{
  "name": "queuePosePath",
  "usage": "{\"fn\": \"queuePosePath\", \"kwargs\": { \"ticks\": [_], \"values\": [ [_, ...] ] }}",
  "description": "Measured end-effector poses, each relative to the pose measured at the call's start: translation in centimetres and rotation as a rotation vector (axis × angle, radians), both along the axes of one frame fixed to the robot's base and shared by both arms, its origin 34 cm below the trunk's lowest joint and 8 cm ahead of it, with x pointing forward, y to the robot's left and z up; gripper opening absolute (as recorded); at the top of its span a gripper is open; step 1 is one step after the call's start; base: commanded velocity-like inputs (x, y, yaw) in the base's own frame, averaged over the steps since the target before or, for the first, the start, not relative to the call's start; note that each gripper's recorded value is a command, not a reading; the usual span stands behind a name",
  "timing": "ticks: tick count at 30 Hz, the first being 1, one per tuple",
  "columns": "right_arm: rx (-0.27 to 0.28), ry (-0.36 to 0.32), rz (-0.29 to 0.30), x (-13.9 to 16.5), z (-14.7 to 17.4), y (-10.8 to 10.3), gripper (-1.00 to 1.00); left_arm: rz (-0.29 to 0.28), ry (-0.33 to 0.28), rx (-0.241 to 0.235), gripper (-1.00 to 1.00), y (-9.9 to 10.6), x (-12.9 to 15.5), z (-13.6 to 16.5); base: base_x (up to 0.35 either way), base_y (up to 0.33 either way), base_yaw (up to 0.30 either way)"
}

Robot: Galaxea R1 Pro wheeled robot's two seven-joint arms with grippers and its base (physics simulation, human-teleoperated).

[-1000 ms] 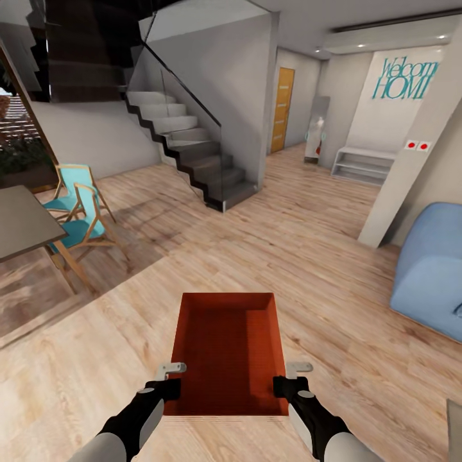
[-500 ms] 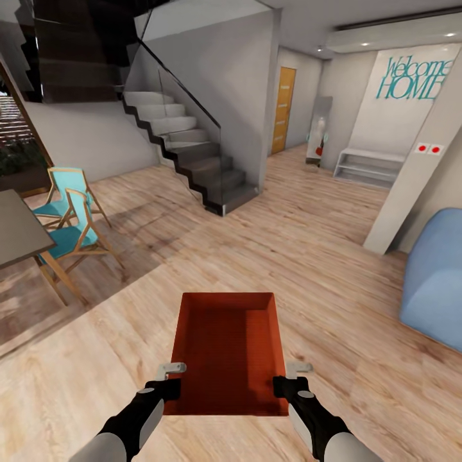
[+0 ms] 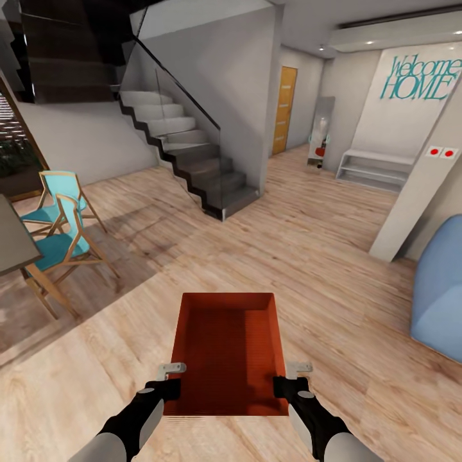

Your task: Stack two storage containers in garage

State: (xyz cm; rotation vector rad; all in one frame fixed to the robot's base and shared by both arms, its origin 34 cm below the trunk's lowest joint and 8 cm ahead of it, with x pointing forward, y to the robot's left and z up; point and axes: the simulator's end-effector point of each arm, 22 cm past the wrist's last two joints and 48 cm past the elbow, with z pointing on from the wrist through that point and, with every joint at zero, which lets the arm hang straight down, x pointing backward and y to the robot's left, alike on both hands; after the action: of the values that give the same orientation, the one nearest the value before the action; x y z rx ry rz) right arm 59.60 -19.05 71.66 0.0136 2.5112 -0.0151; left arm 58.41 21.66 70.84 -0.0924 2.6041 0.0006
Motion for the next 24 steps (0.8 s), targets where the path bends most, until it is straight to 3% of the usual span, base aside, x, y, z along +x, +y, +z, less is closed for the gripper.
{"fn": "queuePosePath", "kwargs": {
  "ticks": [16,24],
  "values": [
    [0.000,-0.001,0.001,0.04,0.03,0.00,-1.00,0.001,0.000,-0.001,-1.00,0.00,0.02,0.01,0.337,0.000,-0.002],
    [0.000,-0.001,0.000,0.04,0.03,-0.02,-1.00,0.001,0.000,-0.001,-1.00,-0.02,0.02,0.01,0.337,0.000,-0.225]
  ]
}}
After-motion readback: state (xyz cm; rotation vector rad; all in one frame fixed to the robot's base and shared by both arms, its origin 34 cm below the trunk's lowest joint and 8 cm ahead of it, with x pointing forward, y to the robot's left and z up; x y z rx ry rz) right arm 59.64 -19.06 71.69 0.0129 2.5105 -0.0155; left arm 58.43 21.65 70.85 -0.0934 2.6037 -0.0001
